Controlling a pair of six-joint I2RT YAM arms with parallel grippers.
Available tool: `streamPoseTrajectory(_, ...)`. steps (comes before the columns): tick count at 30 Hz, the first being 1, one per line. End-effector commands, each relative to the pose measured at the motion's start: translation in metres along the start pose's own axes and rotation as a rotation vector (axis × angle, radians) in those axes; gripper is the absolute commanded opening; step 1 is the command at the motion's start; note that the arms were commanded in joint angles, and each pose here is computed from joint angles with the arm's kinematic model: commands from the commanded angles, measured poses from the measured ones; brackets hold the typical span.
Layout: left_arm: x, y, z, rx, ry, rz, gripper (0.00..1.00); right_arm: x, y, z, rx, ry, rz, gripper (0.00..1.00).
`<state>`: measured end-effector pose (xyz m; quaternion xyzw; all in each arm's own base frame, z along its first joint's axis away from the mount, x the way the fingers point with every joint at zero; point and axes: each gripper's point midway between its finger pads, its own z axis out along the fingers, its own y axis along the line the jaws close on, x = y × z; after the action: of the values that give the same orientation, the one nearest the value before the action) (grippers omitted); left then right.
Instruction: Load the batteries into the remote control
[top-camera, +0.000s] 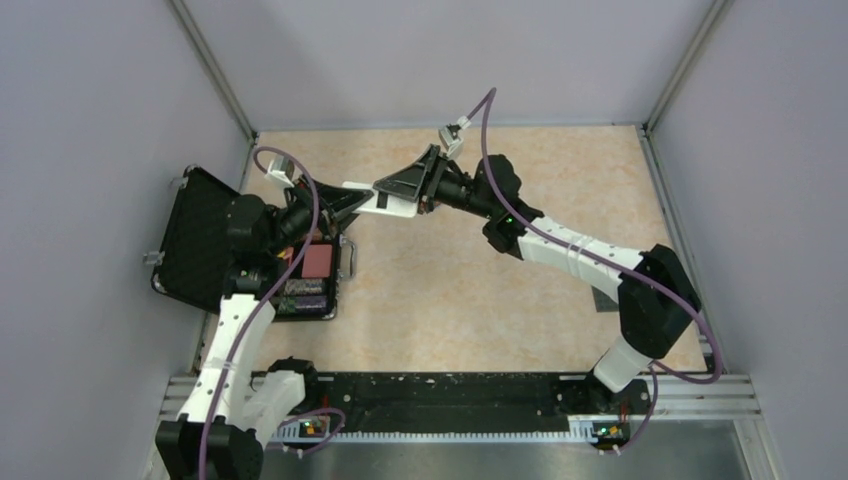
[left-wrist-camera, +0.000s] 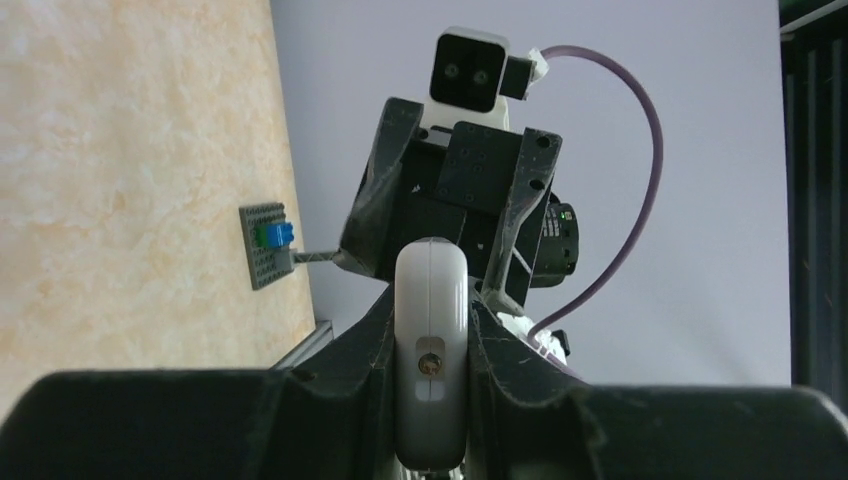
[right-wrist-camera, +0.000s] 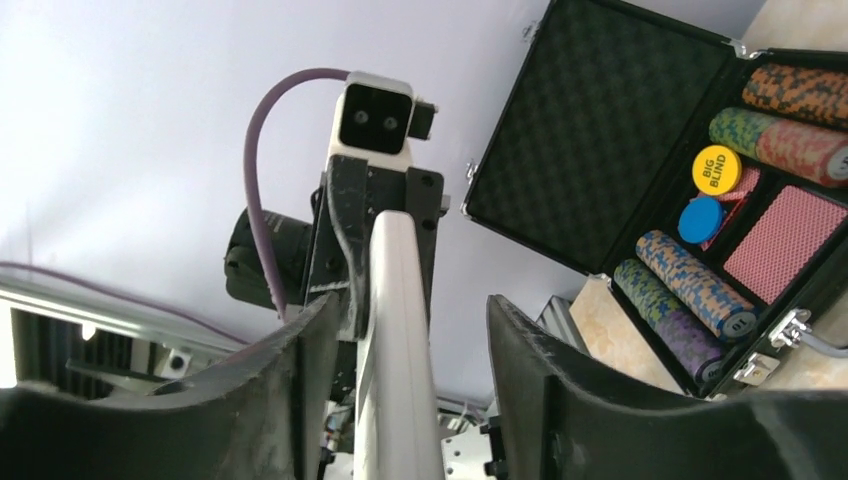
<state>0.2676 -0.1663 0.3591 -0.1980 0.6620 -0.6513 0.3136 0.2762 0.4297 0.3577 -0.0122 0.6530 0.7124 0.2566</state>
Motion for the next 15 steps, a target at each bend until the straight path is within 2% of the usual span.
streamPoseTrajectory(1,0.019,-0.015,-0.008,0.027,0.079,0.118,0.0,-0.018,0.03,-0.018,-0.059,-0.076,-0.055,0.63)
streamPoseTrajectory(3,0.017,-0.01,-0.008,0.015,0.07,0.131,0.0,-0.02,0.04,-0.025,-0.081,-0.082,-0.064,0.72)
streamPoseTrajectory(6,0.016,-0.009,-0.008,0.019,0.071,0.16,0.0,-0.019,0.044,-0.035,-0.082,-0.089,-0.071,0.79)
streamPoseTrajectory(11,0.018,-0.017,-0.012,0.043,0.088,0.309,0.0,-0.017,0.034,-0.056,-0.062,-0.077,-0.088,0.81)
streamPoseTrajectory(15,0.024,-0.021,-0.016,0.05,0.14,0.476,0.0,-0.011,0.027,-0.07,-0.047,0.0,-0.223,0.81)
